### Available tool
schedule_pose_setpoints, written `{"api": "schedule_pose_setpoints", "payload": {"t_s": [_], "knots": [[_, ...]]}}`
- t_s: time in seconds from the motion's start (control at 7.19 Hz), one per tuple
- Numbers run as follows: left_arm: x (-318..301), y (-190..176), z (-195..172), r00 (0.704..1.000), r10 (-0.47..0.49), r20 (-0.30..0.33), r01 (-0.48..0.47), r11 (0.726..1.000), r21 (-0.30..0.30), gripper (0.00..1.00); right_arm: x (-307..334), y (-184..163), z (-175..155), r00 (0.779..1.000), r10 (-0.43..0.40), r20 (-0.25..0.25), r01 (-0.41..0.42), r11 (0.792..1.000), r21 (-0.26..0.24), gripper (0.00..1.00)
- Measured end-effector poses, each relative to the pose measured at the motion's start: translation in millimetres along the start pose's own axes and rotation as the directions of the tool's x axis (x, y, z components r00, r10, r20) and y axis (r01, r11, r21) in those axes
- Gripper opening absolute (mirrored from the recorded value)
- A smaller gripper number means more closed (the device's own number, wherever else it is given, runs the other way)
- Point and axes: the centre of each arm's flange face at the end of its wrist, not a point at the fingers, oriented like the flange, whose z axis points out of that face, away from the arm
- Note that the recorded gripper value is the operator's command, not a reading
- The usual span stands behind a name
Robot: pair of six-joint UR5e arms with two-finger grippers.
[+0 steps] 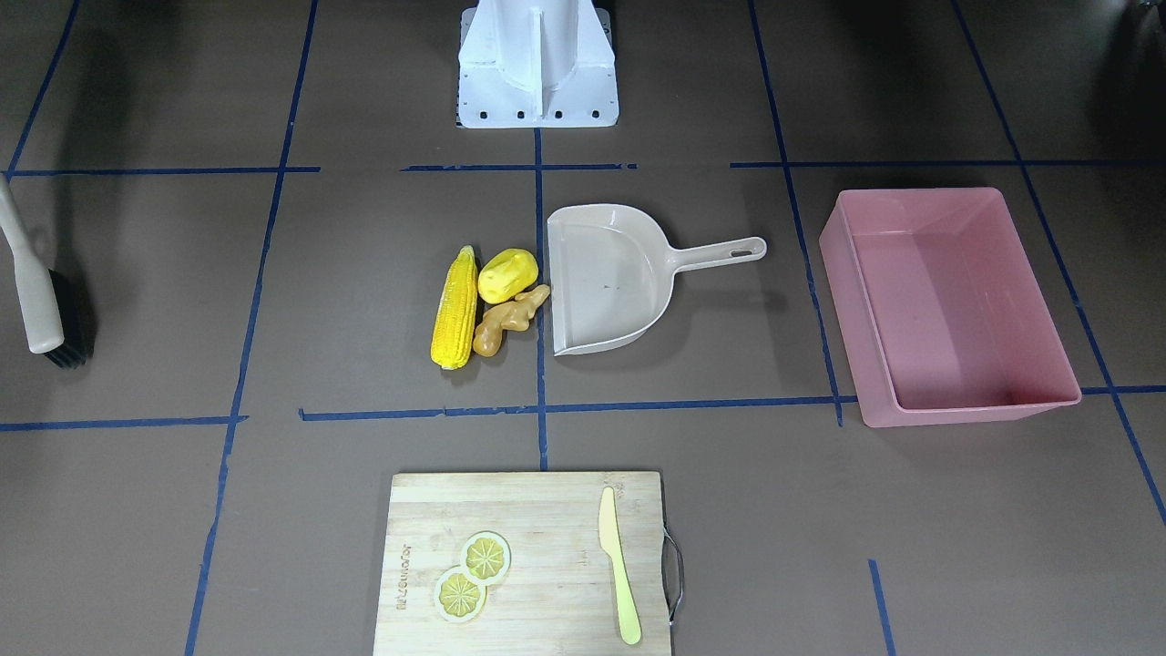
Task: Sweep and dump trash into bin
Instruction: 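Lower the right gripper onto the white brush handle and close it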
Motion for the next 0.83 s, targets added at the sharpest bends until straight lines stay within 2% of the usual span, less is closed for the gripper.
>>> {"api": "schedule_pose_setpoints", "payload": {"t_s": [0.14,0.42,0.56,0.7,0.83], "knots": [[0.1,0.1,0.0,1.000,0.001,0.000,-0.001,1.000,0.001,1.00,-0.5,13.1,17.2,1.000,0.026,-0.008,-0.026,1.000,-0.006,1.00],[0.1,1.1,0.2,1.000,0.003,-0.001,-0.003,1.000,0.001,1.00,0.1,31.1,60.1,0.998,0.068,-0.015,-0.068,0.998,0.019,0.98],[0.0,1.5,0.4,1.000,0.004,0.000,-0.004,1.000,0.001,1.00,-3.9,37.7,78.1,0.997,0.073,-0.012,-0.072,0.997,0.026,0.91],[-0.1,1.7,0.5,1.000,0.005,0.000,-0.005,1.000,0.001,1.00,-7.7,44.6,89.9,0.998,0.069,-0.013,-0.068,0.998,0.017,0.90],[-0.3,1.8,0.7,1.000,0.006,0.000,-0.006,1.000,0.001,1.00,-9.2,52.9,98.5,0.998,0.063,-0.023,-0.063,0.998,-0.001,0.82]]}}
